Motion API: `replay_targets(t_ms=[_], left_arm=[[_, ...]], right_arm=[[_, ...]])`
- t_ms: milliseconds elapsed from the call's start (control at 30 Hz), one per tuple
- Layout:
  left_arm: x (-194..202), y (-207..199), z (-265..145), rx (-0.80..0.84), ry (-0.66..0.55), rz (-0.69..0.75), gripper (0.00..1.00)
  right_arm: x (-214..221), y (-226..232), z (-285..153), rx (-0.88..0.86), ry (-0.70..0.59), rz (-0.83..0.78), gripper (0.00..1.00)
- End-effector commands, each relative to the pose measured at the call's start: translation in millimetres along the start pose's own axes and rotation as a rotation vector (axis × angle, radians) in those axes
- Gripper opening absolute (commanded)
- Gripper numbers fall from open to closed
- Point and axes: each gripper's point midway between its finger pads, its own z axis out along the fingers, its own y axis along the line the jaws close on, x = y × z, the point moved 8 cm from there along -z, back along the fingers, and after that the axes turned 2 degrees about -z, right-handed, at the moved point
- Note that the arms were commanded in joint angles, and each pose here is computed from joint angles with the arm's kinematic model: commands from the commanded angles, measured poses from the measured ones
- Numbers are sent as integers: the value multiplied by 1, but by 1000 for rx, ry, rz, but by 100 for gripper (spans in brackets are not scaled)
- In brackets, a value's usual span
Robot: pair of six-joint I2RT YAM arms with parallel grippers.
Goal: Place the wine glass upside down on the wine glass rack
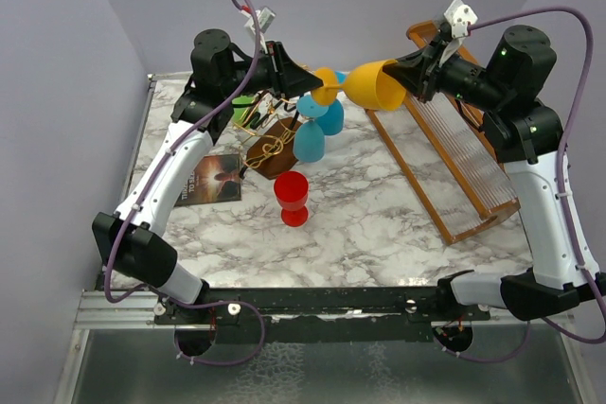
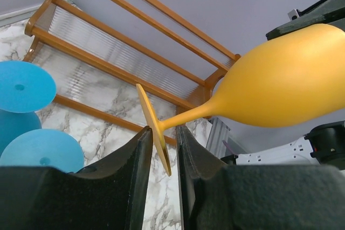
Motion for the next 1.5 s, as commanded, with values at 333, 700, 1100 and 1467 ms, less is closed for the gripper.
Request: replay_targets(t_ms=[333,700,1100,1467], left_arm=[[2,-2,4,-2,13,38,0],[-20,-3,-23,-150,-55,158,0],[-79,-16,-107,-702,-169,690,0],[-100,-49,-194,-1184,-24,1110,0]], right_arm=[[-2,1,-2,0,-27,-26,4],[1,1,-15,61,6,-84,69],[16,4,-33,101,82,-220,89],[72,11,-8,-114,142,-268,93]])
